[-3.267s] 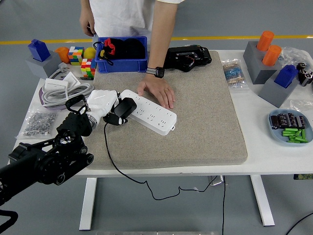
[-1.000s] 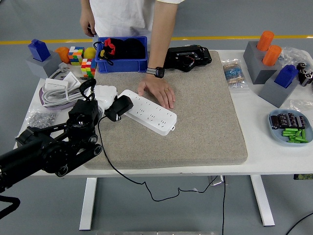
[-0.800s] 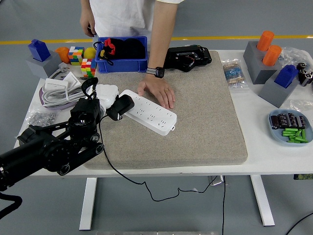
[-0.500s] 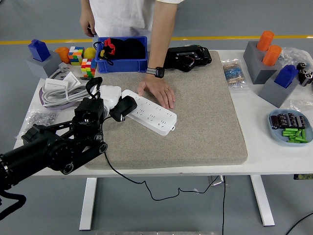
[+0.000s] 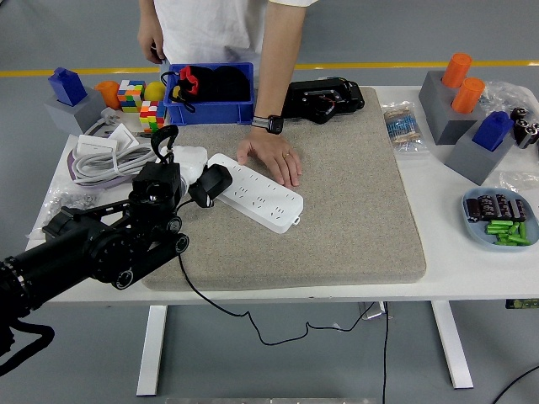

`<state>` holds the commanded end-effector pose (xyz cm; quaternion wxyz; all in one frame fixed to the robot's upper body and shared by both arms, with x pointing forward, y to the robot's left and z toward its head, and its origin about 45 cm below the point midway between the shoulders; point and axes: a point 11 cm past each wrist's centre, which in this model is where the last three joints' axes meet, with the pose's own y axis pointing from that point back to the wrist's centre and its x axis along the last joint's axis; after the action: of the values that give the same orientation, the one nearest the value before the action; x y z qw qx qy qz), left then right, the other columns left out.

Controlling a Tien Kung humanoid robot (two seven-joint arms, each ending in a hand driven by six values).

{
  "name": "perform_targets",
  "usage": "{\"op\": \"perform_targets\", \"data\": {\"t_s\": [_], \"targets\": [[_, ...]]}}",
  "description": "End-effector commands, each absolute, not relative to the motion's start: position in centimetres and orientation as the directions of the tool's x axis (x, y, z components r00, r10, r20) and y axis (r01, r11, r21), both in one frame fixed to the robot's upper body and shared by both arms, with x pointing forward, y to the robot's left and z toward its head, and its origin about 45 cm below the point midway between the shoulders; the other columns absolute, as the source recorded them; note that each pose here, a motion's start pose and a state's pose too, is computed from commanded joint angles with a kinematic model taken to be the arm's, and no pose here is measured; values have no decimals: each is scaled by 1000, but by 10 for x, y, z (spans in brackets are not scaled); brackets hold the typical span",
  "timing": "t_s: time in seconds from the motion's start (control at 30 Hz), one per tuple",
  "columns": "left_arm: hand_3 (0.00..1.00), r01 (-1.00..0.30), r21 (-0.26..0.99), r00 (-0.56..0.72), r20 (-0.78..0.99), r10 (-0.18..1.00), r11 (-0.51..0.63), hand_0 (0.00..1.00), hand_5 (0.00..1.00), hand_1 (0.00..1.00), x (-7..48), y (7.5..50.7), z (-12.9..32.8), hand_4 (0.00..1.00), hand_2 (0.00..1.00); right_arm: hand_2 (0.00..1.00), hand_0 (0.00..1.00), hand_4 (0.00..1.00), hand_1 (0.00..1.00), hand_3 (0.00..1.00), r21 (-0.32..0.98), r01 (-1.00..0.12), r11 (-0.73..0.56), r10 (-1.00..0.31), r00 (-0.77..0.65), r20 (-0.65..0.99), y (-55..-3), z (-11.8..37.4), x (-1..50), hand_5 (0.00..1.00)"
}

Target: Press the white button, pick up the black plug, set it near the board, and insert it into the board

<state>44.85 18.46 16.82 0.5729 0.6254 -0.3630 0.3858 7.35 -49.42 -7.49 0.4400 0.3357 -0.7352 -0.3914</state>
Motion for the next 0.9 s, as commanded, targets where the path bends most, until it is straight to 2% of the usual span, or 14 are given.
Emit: {"op": "perform_targets", "data": {"t_s": [0.43,0.63,0.9], "targets": [[470,-894,442,443,896,-4,-73,52,2,110,451,181,174,2,222,530,641,640,555,540,872,-145,467,-838,-387,385,-494,-76,71,311],[460,-865,496,498,867,-10,-74,52,2,98,451,180,171,2,210,531,641,641,555,541,871,-150,468,-838,-387,384,-494,-75,74,310],[454,-857,510,512,859,-7,-80,52,2,91,453,182,173,2,204,531,641,641,555,541,871,-145,469,-837,-390,385,-494,-75,71,311]]}}
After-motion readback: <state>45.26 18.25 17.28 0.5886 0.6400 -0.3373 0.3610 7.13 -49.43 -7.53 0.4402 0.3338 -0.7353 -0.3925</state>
